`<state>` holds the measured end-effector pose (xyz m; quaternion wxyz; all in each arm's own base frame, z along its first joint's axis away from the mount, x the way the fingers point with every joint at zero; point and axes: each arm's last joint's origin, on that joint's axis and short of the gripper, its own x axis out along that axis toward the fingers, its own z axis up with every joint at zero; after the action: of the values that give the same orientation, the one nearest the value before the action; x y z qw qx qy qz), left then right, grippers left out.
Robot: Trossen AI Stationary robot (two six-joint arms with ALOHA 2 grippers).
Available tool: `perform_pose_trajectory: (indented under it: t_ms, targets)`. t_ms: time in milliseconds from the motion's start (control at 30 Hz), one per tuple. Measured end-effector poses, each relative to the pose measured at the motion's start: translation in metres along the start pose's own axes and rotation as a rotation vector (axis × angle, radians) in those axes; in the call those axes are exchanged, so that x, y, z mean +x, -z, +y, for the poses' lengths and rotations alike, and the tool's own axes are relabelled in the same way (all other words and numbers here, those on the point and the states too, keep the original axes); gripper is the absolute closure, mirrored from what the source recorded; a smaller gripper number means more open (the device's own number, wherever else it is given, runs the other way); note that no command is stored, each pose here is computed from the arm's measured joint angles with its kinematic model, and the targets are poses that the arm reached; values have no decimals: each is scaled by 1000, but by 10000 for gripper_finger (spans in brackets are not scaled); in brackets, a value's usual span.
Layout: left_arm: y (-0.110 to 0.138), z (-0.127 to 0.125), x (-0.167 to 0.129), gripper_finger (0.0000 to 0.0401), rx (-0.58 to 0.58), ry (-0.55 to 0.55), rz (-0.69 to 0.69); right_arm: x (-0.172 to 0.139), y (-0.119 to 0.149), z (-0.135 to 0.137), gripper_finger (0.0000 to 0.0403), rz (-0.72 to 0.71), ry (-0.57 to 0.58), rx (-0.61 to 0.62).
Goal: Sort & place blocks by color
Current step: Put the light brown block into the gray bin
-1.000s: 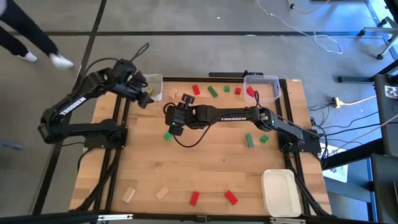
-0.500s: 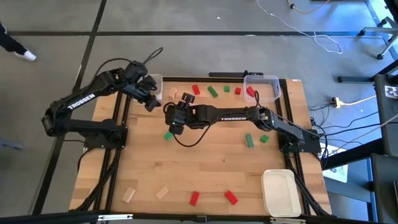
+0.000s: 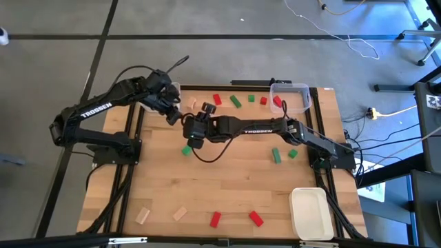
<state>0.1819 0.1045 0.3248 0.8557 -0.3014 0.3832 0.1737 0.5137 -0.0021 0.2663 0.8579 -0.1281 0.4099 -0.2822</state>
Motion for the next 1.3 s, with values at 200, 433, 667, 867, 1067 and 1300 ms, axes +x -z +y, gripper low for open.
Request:
perform_pose_trajectory:
  t_ms: [200, 433, 667, 867, 1067, 1300]
  targets:
    - [-3, -4, 1, 353, 33, 7, -36, 0, 0, -1, 278, 4, 6, -1]
    - [-2, -1, 2, 353, 40, -67, -37, -2, -1, 1, 213, -6, -34, 3]
    - [0, 7, 0, 353, 13, -173, -30, -9, -3, -4, 207, -5, -106, 11]
    - [-3, 20, -4, 353, -31, -280, -64, -41, -14, -27, 206, -58, -116, 50]
    - [-7, 42, -12, 353, -103, -437, -105, -72, -17, -51, 207, -69, -117, 86]
    - [-13, 78, -2, 353, -183, -612, -28, -95, -14, -67, 208, -44, -124, 99]
